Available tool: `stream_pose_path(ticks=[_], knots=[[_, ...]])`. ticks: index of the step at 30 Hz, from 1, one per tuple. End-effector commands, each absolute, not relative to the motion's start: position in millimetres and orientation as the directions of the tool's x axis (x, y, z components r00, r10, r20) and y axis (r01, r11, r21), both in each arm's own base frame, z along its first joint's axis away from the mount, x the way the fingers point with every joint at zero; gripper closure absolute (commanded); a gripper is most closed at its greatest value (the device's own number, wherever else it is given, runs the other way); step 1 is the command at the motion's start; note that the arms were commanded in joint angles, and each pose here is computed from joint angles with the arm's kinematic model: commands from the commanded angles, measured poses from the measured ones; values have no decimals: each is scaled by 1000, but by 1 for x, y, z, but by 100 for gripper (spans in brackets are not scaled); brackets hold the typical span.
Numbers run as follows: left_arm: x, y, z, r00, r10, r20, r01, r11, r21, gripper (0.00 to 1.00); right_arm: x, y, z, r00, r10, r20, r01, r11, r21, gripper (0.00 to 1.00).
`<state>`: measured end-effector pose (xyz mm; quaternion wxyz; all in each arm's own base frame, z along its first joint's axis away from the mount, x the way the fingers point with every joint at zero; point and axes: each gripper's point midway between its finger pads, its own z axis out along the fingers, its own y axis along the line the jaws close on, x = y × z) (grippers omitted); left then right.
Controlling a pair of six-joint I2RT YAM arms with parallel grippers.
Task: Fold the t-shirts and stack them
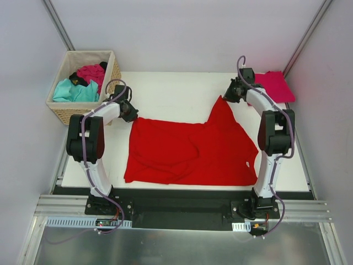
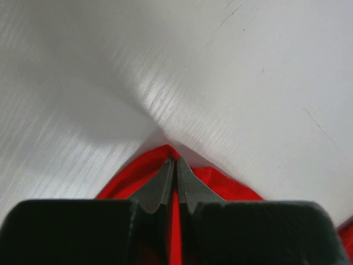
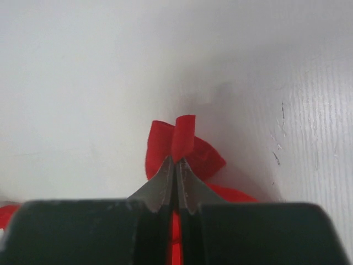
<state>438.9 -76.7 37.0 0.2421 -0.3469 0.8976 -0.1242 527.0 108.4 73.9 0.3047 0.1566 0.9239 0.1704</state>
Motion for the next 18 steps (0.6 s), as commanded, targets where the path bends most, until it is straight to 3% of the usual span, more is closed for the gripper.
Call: stream_pose_path(ticks=[1,11,18], knots=[[432,-77,70,-627,-680,-381,-523,729,-441,100,515,111,154,-680,326,-657,86,925,370,99],[374,-78,103,-593,-698,-400,-497,709,-501,100,430,116,200,-635,287,-717,46,941,336,99],[318,-78,103,-590,-683,-431,-466,724,-509,100,351,90,213,-585,274,-763,139,961,238,99]])
